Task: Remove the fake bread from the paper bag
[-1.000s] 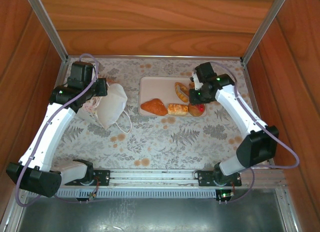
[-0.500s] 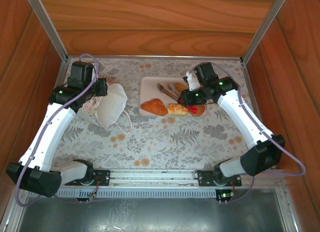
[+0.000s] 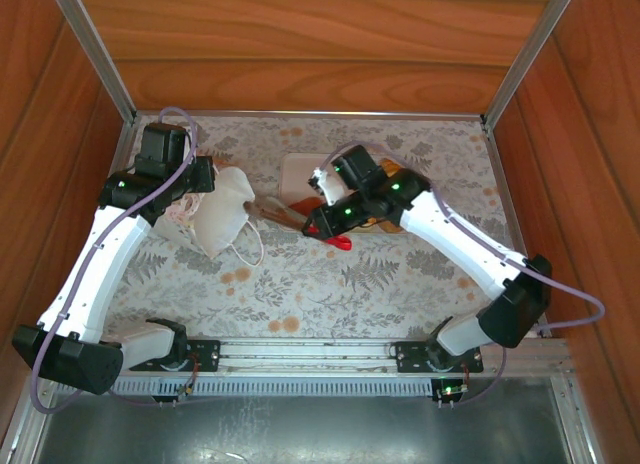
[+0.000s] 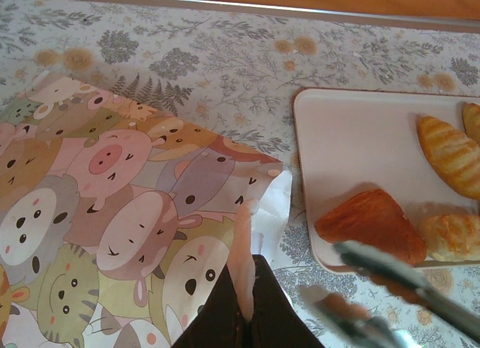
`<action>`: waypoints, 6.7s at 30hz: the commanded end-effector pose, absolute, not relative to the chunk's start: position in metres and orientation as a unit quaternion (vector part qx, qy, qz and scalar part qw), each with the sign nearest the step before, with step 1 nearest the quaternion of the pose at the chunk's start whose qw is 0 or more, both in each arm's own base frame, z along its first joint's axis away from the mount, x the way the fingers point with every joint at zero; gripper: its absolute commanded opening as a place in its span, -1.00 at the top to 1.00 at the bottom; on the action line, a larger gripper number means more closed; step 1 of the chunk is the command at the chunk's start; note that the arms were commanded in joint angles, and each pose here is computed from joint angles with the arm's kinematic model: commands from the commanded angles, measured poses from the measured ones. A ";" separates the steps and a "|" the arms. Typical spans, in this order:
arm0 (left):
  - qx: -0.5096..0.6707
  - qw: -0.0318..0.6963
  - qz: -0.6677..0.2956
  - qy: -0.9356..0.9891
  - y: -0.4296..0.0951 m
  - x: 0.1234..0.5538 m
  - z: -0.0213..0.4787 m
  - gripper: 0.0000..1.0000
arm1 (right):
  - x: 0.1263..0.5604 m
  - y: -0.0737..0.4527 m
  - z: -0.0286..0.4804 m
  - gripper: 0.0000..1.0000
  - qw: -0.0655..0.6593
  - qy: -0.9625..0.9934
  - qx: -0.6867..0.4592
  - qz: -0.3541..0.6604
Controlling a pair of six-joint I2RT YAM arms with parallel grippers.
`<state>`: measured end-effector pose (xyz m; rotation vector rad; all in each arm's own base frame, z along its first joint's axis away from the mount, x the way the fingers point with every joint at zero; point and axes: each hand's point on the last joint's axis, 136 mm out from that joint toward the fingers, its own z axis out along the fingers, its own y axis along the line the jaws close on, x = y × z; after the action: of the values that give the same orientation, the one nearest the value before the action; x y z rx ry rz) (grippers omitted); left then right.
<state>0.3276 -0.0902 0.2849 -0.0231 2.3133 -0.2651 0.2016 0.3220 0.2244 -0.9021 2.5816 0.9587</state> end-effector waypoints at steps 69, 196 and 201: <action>-0.014 0.425 -0.112 0.898 -0.085 0.321 0.302 1.00 | 0.275 0.505 0.202 0.41 0.213 0.865 -0.228 0.393; -0.025 0.422 -0.105 0.900 -0.084 0.328 0.298 1.00 | 0.291 0.229 0.189 0.36 0.249 0.860 0.225 0.385; -0.025 0.423 -0.102 0.900 -0.083 0.328 0.296 1.00 | 0.277 0.234 0.195 0.32 0.219 0.863 0.213 0.403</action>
<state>0.3261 -0.0845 0.2953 -0.0431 2.2693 -0.2480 0.2840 0.2303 0.1796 0.6084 2.3967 1.0313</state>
